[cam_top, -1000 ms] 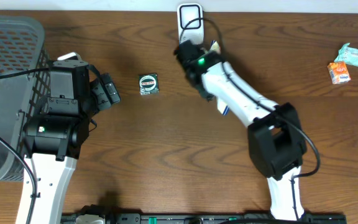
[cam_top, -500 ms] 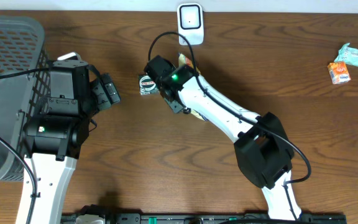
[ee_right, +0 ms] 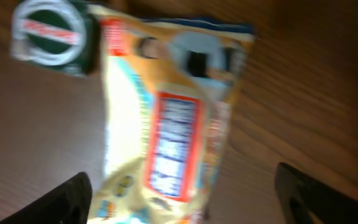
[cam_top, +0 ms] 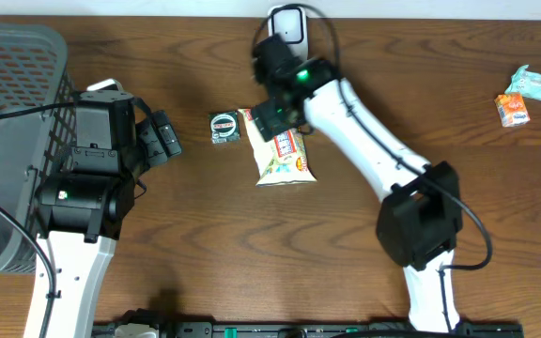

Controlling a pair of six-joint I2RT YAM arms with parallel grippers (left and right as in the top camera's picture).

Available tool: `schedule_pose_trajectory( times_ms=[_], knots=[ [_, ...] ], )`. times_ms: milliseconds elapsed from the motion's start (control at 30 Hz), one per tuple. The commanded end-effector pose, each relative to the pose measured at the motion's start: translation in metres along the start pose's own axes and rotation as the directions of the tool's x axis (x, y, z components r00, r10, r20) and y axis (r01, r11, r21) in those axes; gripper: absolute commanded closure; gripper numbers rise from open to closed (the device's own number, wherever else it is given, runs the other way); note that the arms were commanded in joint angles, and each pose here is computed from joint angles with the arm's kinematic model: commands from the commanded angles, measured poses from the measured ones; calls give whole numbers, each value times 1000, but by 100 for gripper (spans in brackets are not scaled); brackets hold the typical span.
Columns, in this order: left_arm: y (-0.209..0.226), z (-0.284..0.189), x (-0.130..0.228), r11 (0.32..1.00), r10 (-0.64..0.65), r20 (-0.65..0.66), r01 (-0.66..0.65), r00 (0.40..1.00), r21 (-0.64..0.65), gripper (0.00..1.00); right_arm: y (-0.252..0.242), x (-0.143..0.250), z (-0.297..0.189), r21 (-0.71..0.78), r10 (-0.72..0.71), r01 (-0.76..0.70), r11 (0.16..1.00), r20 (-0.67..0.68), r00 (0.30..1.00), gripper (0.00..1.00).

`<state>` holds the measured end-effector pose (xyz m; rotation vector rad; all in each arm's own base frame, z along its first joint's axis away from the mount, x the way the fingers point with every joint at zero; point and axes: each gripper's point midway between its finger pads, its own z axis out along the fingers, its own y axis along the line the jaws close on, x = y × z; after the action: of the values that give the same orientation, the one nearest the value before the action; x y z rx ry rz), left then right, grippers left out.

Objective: Scan the item barcode

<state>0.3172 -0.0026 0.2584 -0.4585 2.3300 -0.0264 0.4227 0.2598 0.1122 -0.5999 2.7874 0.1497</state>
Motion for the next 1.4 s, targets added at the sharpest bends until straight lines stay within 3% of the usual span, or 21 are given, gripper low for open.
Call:
schedule_pose_trajectory(
  times_ms=[0,300,467,533,567,667,700,867,1033,1367],
  knots=[
    [2,-2,-2,1000,9,9,-9,1000,-6,2,-8,6,6,-81,56,-59,995,-39,998,10],
    [2,-2,-2,1000,9,9,-9,1000,-6,3,9,32,55,-167,48,-67,984,-111,993,10],
    [2,-2,-2,1000,9,9,-9,1000,-6,2,24,49,80,-162,12,-34,986,-138,990,33],
    [2,-2,-2,1000,9,9,-9,1000,-6,2,23,53,87,-141,19,-41,989,-150,988,35],
    [2,-2,-2,1000,9,9,-9,1000,-6,2,21,54,89,-128,24,-44,991,-153,988,44],
    [2,-2,-2,1000,9,9,-9,1000,-6,2,19,54,91,-117,28,-46,992,-156,987,90],
    [2,-2,-2,1000,9,9,-9,1000,-6,2,17,53,92,-114,30,-48,992,-151,988,99],
    [2,-2,-2,1000,9,9,-9,1000,-6,2,11,30,79,-111,45,-54,992,-87,995,99],
    [2,-2,-2,1000,9,9,-9,1000,-6,2,-20,-24,39,-51,91,-87,995,81,992,99],
    [2,-2,-2,1000,9,9,-9,1000,-6,2,-55,-119,-17,-26,67,-62,998,444,893,99]
  ],
)
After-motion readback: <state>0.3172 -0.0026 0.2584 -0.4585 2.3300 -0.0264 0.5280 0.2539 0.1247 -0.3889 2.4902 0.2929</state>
